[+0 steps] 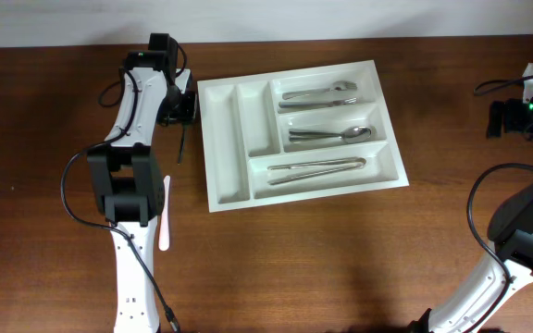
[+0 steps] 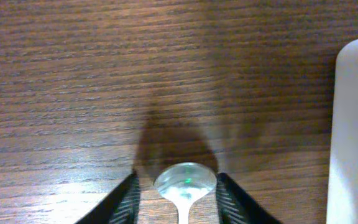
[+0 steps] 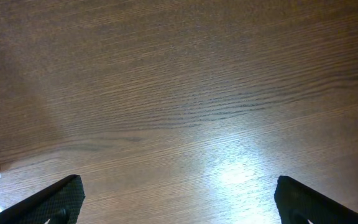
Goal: Pack container
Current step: 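Lift the spoon and move it to the tray's left edge, then lower the spoon into the tray's narrow left compartment and release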
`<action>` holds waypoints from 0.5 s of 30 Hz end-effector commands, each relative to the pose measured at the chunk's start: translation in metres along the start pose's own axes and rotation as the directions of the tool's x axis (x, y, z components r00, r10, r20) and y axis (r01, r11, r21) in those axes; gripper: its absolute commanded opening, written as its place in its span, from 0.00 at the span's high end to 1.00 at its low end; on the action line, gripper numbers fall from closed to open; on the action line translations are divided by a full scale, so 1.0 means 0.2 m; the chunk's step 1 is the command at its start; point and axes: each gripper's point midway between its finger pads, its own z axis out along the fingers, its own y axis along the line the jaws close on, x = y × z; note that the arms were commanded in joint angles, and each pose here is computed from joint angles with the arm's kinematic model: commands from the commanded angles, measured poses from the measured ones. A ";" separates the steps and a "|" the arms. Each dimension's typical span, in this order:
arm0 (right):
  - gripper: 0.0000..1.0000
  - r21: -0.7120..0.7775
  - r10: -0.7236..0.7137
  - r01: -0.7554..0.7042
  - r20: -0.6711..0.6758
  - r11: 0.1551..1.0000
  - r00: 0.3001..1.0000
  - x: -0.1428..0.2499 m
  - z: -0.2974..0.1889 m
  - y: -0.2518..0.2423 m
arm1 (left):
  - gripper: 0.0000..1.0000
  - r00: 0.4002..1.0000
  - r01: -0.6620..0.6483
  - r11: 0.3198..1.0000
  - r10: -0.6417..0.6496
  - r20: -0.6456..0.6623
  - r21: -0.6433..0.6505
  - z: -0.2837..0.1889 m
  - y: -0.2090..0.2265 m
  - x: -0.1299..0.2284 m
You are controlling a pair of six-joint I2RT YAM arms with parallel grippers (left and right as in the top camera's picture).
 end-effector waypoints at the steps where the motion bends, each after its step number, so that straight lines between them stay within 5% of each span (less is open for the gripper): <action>1: 0.01 -0.008 0.015 -0.015 -0.009 1.000 1.000 0.01 0.02 0.00 | 0.64 1.000 -0.008 1.000 0.008 -0.021 0.004 0.03 0.00 0.02; 15: 0.01 -0.008 0.015 -0.015 -0.009 1.000 1.000 0.01 0.02 0.00 | 0.67 1.000 -0.008 1.000 0.008 -0.020 0.004 0.03 0.00 0.02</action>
